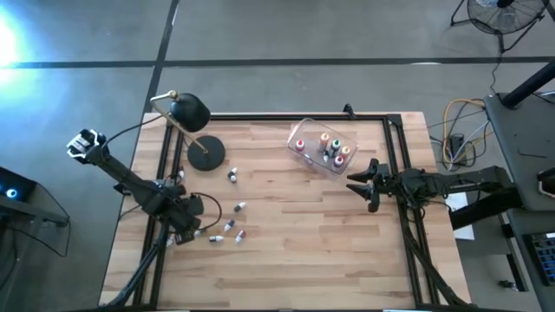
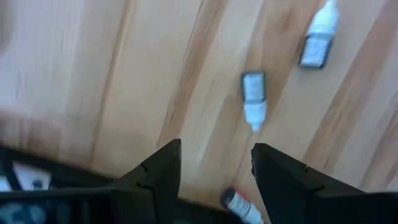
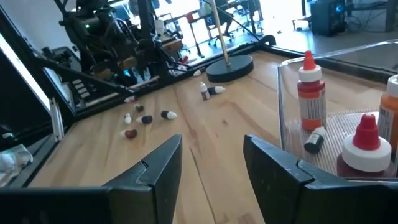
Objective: Pick & Place food coloring
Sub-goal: Put the small orange food coloring bottle into the transparent bin
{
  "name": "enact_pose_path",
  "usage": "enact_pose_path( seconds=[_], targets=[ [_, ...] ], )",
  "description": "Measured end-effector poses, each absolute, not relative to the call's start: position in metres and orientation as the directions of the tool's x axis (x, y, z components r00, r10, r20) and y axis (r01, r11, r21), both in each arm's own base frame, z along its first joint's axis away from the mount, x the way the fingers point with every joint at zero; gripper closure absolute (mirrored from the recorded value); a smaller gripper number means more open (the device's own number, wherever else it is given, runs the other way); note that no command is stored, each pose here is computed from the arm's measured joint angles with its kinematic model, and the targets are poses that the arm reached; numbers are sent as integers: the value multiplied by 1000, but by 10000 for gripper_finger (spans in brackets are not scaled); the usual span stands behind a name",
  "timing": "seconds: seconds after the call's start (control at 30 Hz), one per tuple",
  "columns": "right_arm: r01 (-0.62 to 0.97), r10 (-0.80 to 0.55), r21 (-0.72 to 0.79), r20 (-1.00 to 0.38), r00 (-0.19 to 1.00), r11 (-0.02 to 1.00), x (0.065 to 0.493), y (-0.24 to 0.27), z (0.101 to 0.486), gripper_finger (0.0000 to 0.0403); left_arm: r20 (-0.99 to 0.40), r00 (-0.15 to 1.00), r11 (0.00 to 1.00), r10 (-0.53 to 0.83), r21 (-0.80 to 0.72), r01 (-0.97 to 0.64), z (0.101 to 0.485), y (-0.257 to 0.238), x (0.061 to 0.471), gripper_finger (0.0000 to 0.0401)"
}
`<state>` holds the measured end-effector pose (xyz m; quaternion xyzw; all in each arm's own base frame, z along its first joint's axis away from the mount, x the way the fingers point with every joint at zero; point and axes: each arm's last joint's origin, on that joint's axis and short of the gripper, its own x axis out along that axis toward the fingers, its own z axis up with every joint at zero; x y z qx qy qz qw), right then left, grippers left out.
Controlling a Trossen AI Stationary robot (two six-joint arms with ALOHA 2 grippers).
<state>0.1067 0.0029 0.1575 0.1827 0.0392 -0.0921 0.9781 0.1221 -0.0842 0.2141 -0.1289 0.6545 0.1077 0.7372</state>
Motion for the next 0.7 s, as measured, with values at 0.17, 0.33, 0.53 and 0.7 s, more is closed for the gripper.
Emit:
enact_pose_path(
  seconds=[0.17,0.33,0.53,0.7],
  targets=[
    [160,-155,371,-42,987,915,103,3,163,234,-997,81,911,-14,-46,-410,213,-90,114,232],
    [106,-159,406,99,982,908,96,2,176,239,-994,112,854,18,-43,-518,213,-94,112,232],
    [98,-156,408,112,981,908,96,3,177,243,-991,124,824,55,-25,-566,211,-93,113,232],
    [91,-150,408,114,982,908,96,3,177,241,-987,131,825,95,4,-566,208,-93,114,232]
  ],
)
